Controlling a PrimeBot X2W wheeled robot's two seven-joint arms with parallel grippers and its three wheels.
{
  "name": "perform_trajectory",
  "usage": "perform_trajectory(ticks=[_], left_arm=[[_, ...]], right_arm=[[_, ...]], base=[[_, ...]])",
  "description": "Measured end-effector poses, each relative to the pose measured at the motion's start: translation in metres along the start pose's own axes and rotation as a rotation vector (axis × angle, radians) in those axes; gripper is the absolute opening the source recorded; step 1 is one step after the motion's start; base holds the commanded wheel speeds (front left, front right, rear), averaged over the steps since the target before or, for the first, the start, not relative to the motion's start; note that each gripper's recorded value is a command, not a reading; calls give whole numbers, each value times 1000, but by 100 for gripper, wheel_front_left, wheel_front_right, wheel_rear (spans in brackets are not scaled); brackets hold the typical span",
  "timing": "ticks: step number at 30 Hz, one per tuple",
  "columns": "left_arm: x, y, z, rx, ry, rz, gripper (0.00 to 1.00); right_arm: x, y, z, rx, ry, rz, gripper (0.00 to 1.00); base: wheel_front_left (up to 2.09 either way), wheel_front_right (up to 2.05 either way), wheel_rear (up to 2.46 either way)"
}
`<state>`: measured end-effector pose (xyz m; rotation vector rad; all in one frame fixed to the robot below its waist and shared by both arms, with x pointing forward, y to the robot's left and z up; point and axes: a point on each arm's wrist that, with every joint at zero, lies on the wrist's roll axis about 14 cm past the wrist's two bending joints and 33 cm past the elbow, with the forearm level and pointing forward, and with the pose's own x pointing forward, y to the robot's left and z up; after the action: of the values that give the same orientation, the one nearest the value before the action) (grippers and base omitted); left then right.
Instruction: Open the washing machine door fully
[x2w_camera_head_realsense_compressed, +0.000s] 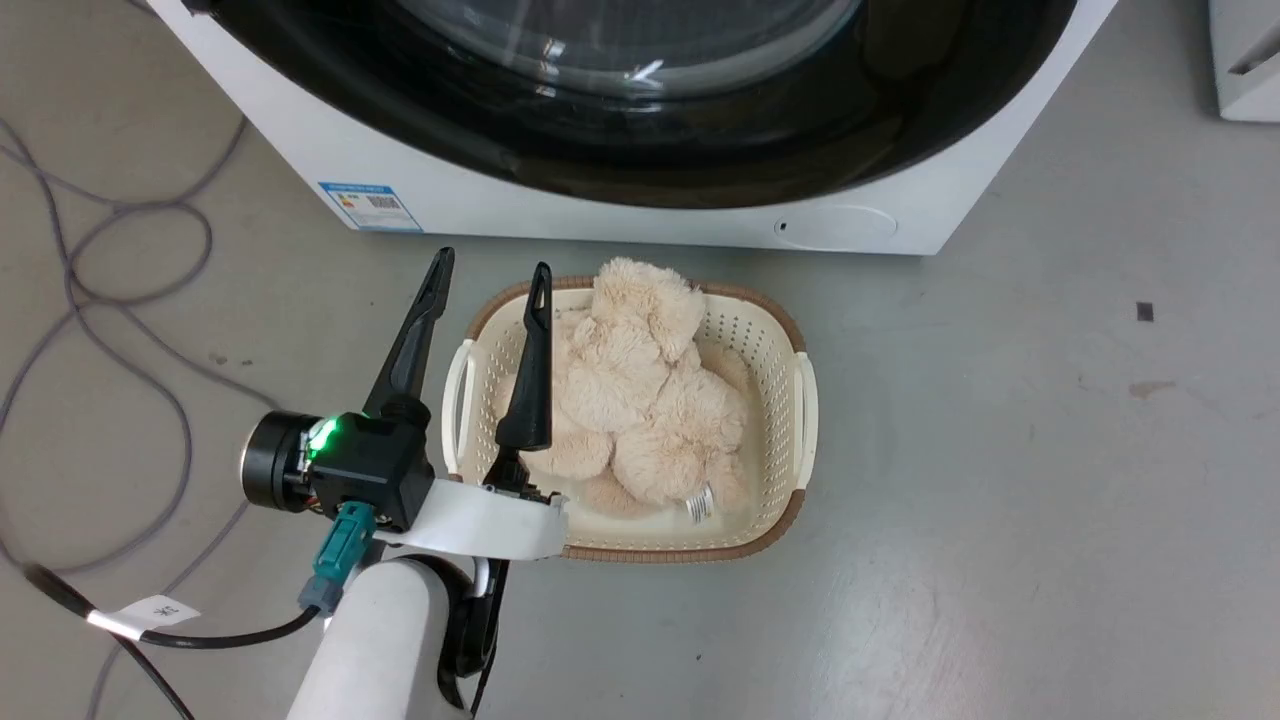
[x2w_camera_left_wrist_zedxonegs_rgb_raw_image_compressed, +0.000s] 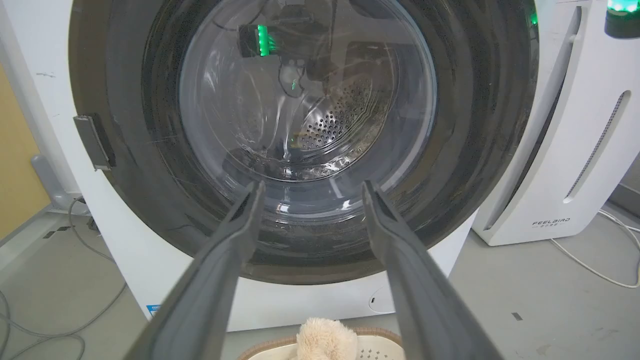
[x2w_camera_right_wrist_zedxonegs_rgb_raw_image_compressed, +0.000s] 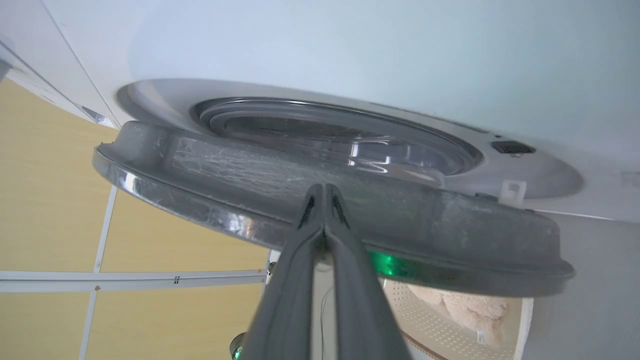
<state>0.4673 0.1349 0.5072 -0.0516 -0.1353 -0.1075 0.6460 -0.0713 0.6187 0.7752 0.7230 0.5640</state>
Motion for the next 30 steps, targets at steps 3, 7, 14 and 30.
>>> perform_trajectory(ticks=[3,7,14,30], left_arm=[[-1,-1,3,-1,-6,-1,100],[-3,-2,11,-1,-21,-3,100],[-9,-4,22,-4,-38,-4,100],[-44,-7,28,3,-16,-8,100]], right_arm=[[-3,0,-5,-2,18,-4,0],[-9,-1,-20,2,60,-10,0],[-24,9,-28,-2,75,-2,0],[-49,32,-101,-22,247,82,0]], base=[[0,0,0],[0,0,0],[0,0,0],[0,0,0]])
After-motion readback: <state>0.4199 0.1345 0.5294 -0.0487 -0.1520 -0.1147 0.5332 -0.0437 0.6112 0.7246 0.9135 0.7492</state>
